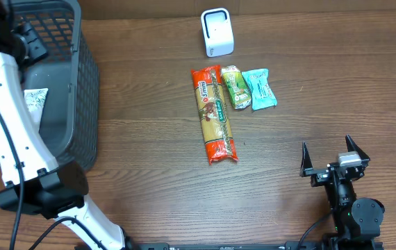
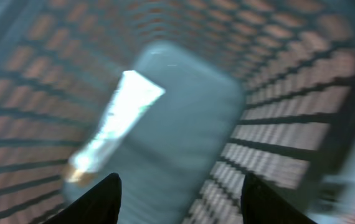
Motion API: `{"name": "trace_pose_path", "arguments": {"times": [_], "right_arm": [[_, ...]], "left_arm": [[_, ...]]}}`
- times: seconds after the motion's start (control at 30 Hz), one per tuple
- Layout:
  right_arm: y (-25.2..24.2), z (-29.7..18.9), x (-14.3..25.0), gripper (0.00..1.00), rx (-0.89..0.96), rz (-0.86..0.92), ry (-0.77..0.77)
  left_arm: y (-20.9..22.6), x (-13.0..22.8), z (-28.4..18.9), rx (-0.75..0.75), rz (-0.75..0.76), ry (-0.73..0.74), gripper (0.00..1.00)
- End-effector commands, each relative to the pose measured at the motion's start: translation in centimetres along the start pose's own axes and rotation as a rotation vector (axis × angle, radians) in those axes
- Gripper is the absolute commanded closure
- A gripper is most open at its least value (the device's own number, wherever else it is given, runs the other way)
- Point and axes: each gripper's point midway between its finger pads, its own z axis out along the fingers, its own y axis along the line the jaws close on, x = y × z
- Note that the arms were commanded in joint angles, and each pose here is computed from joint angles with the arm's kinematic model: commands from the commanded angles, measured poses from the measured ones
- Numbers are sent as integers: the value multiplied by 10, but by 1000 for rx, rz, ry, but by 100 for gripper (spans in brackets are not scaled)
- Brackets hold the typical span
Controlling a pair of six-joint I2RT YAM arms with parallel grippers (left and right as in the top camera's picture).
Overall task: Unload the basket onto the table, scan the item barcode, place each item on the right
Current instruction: 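Reach the left gripper into the basket and grasp the white Pantene tube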
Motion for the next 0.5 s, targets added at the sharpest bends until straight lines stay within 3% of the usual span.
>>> {"name": "trace_pose_path", "arguments": {"times": [0.0,0.13,0.27,0.47], "right_arm": [[1,0,1,0,-3,-4,-5],[1,0,1,0,-3,-4,-5],[1,0,1,0,-3,-4,-5],[1,0,1,0,-3,-4,-5]], "left_arm": [[49,10,8,-166,24,43,43],[76,39,46,-218,6,171,40],[92,70,87,-233,81,282,30],[98,83,132,-255,108,265,28]]}}
